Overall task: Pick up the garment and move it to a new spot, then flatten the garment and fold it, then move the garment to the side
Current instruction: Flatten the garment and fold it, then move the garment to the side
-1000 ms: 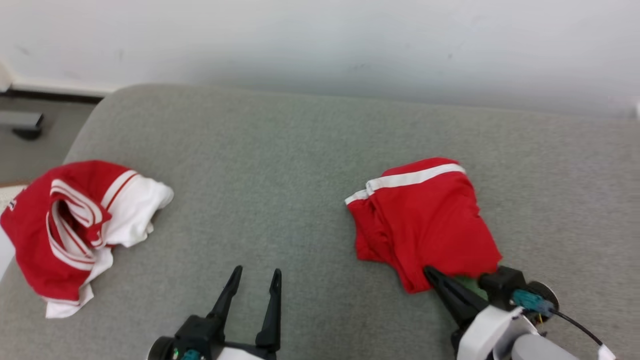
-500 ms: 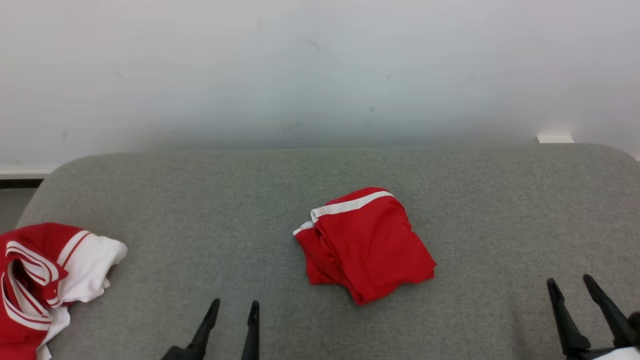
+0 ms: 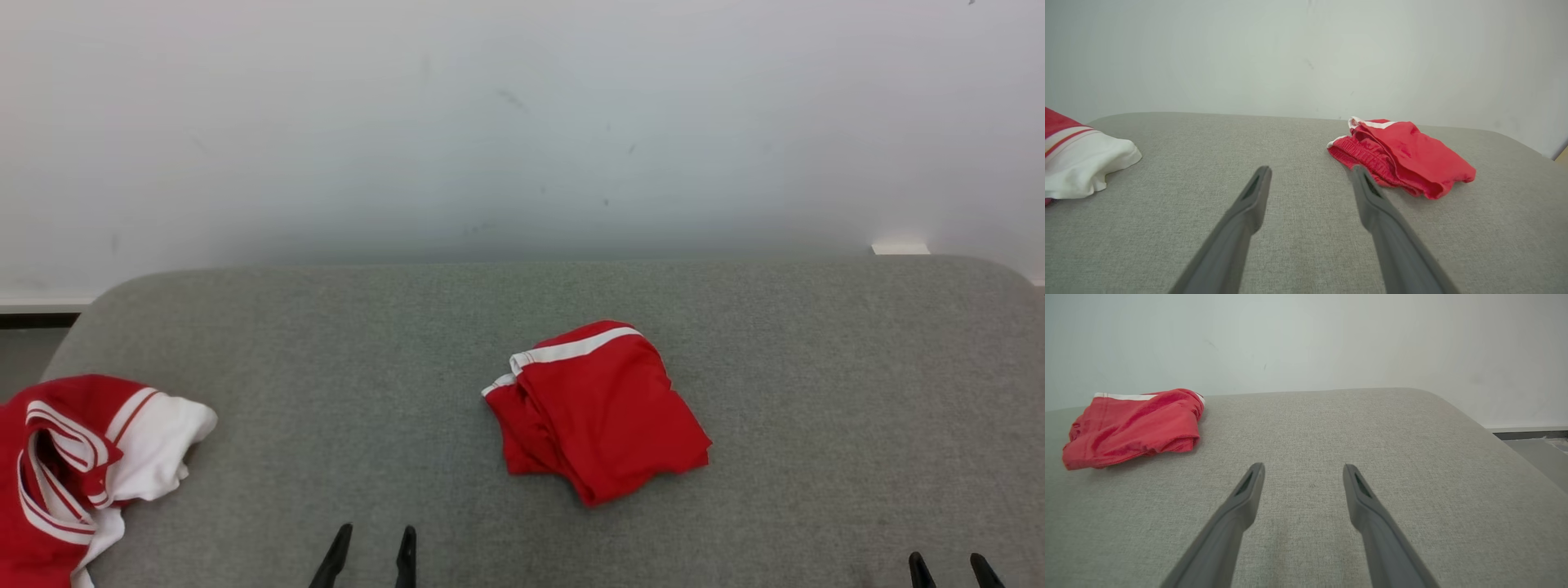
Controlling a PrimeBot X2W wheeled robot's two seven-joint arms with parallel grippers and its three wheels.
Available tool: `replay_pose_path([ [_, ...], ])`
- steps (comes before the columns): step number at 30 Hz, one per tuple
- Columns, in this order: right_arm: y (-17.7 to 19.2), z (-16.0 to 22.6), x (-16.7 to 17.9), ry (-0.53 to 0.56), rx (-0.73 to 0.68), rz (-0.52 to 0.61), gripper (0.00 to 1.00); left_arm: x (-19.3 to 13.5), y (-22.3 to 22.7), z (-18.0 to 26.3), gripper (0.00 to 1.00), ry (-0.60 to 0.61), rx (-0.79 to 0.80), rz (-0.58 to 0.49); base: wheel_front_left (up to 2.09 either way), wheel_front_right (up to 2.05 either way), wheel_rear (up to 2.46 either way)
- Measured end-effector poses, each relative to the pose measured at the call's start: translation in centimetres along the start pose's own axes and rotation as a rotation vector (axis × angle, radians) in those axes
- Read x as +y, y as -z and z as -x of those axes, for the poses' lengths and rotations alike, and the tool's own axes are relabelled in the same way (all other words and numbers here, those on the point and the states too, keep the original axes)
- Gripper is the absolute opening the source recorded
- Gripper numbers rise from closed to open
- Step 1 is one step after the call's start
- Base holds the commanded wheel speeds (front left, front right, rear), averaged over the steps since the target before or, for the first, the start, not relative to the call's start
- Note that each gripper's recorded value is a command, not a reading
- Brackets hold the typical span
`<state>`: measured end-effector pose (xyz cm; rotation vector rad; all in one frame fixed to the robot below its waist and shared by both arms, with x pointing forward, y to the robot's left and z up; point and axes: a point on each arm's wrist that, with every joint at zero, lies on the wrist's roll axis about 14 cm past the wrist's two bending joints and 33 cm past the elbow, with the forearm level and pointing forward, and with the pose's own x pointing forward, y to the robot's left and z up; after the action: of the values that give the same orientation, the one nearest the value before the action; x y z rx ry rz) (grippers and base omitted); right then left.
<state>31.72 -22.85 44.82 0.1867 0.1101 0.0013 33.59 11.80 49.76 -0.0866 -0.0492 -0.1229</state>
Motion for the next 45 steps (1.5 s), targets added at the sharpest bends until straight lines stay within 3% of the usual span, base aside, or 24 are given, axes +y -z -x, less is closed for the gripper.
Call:
replay_pose_path([
  [10, 0.6, -0.5, 1.1, -0.03, 0.019, -0.002, 1.0, 0.7, 0.0, 0.8, 1.0, -0.027, 0.001, 0.001, 0.0, 0.0, 0.0],
  [16, -0.2, -2.8, 2.4, -0.08, 0.023, -0.107, 1.0, 1.0, 0.4, 0.8, 1.0, -0.038, 0.012, 0.005, 0.0, 0.0, 0.0],
  [24, -0.8, -9.1, 5.8, -0.253, 0.357, -0.331, 1.0, 1.7, 0.5, -0.5, 1.0, -0.06, 0.02, 0.019, 0.0, 0.0, 0.0],
  [30, -0.6, -14.0, 9.5, -0.375, 0.579, -0.42, 1.0, 3.0, 1.4, -1.0, 1.0, -0.12, 0.051, 0.051, 0.0, 0.0, 0.0],
  [37, 2.9, -17.8, 13.2, -0.433, 0.781, -0.439, 1.0, 5.0, 2.2, -1.0, 1.0, -0.206, 0.081, 0.063, 0.0, 0.0, 0.0],
  [45, 6.2, -18.5, 19.6, -0.556, 0.924, -0.462, 1.0, 7.4, 3.2, 0.1, 1.0, -0.308, 0.123, 0.052, 0.0, 0.0, 0.0],
])
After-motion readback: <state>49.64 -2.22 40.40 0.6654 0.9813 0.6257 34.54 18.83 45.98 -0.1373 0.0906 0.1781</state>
